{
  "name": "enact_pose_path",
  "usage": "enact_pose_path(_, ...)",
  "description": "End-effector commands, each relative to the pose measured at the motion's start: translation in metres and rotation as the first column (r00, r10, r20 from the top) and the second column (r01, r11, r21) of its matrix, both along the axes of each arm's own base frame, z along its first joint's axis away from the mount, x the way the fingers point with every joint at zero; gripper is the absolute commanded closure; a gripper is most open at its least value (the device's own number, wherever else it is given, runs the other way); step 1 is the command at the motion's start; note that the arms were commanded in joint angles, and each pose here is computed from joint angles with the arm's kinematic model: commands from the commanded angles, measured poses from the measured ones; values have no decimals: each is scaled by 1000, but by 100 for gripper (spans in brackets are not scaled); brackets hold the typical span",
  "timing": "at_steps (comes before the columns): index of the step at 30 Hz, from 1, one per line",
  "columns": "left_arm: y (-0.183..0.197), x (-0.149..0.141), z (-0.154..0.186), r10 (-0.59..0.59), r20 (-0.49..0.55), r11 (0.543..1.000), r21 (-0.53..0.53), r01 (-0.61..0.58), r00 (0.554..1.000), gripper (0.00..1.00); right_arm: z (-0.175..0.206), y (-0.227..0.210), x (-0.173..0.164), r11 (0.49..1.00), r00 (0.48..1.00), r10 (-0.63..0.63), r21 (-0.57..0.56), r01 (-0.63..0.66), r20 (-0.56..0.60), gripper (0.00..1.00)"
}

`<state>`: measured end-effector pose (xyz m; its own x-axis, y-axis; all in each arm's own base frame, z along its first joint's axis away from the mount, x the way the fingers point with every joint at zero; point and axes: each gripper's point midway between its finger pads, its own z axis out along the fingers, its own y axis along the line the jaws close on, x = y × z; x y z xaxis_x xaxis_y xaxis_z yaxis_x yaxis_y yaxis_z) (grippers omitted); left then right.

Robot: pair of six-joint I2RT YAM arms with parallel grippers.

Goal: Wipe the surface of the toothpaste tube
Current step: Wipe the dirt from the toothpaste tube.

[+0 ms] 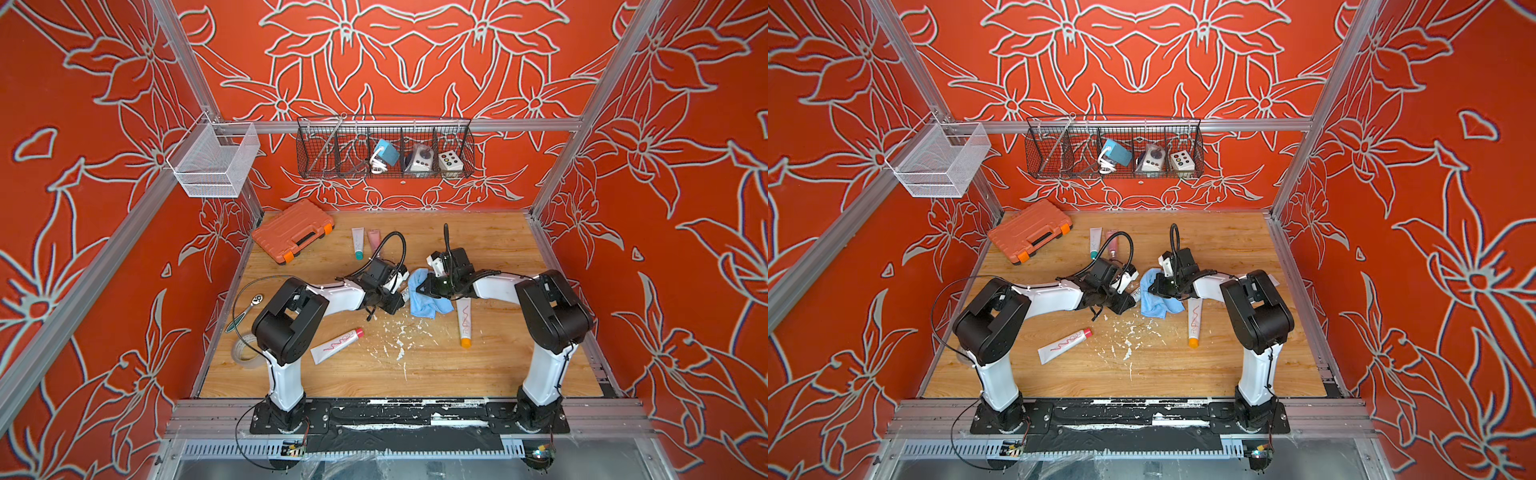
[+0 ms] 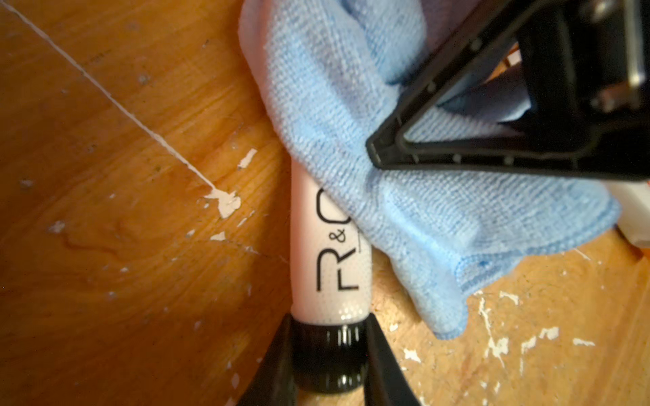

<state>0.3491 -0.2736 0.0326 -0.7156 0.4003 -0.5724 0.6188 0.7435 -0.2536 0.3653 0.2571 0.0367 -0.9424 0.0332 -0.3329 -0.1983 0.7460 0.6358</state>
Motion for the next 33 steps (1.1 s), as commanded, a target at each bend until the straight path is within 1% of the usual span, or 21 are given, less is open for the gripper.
enact_pose_path(1,-6,-5,15,-37,12,998,-45,38,999,88,-36,-33,4,987,996,-74,-148,64,-58,100)
enact_pose_path(10,-7,-6,16,-45,9,998,-50,45,999,88,-26,-42,28,983,996,-82,-170,76,-32,100)
enact_pose_path(18,-8,-6,16,-48,6,997,-53,48,999,88,2,-54,47,978,996,-80,-189,84,30,100)
enact_pose_path(22,-8,-6,15,-48,6,997,-52,48,999,88,5,-51,51,981,996,-79,-174,85,41,100)
enact_pose_path(26,-8,-6,15,-48,3,997,-52,48,999,88,0,-45,53,987,997,-74,-139,77,28,100)
enact_pose_path(33,-9,-6,14,-49,1,997,-52,49,999,88,1,-27,47,995,999,-33,-90,36,30,100)
